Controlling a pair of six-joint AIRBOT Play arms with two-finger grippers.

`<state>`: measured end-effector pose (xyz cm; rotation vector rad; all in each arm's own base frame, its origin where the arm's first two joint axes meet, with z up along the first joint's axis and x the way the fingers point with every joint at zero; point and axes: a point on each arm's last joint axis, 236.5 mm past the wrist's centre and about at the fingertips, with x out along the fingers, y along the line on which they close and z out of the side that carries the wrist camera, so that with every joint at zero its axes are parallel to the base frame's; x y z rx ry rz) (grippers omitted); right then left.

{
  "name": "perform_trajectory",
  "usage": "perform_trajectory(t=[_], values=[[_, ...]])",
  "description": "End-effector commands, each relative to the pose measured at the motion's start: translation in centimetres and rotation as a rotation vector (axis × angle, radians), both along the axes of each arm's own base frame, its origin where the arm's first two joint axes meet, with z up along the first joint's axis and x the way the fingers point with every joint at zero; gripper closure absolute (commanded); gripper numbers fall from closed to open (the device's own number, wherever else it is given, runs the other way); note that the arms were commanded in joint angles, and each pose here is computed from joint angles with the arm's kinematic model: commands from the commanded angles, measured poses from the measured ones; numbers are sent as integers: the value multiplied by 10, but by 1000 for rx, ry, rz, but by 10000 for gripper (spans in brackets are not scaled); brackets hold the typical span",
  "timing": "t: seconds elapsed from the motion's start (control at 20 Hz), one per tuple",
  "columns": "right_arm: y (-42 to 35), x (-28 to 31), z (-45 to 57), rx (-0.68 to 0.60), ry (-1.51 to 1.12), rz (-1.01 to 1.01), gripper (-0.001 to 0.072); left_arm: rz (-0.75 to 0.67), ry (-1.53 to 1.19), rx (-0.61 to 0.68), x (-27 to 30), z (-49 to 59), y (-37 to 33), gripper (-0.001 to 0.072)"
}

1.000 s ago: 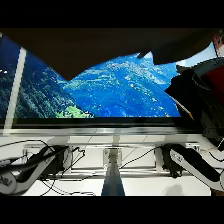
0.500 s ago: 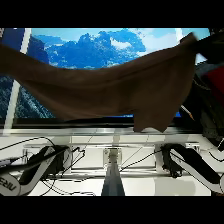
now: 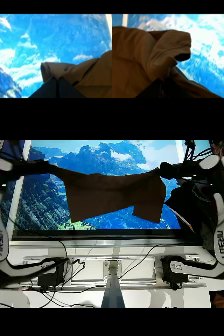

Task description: Fold the clothes and pants, and hang the long-sleeved shirts on hangers.

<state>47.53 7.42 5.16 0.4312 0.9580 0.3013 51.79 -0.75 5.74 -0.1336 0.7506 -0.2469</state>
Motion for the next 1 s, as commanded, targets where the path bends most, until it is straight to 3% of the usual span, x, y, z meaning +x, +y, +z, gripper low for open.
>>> perform_trajectory(t=[0.0,0.05,0.1,0.15,0.2,0.25,0.35,0.45,0.6,0.95], values=[[-28,46,-24,-11,-90,-173,265,61,-133,58,43,-16,-12,683],[-36,50,-22,-44,-115,-183,36,70,-157,63,47,-11,-12,681],[-41,50,-22,-90,-121,-166,39,65,-158,62,46,-9,-14,658],[-46,46,-24,-139,-109,-137,42,49,-140,56,42,-10,-18,424],[-53,40,-28,-187,-81,-107,45,23,-103,45,34,-14,-22,76],[-61,29,-33,-220,-27,-76,69,-4,-60,27,24,-17,-27,6],[-79,2,-46,-241,96,-44,163,-75,45,-5,-3,-22,-36,6],[-97,-30,-62,-239,237,-25,163,-107,142,-47,-27,-26,-36,12],[-112,-57,-85,-217,380,-13,157,-33,298,-160,-54,-36,-22,11],[-114,-57,-138,-205,473,-5,160,93,530,-303,-104,-64,6,12]])
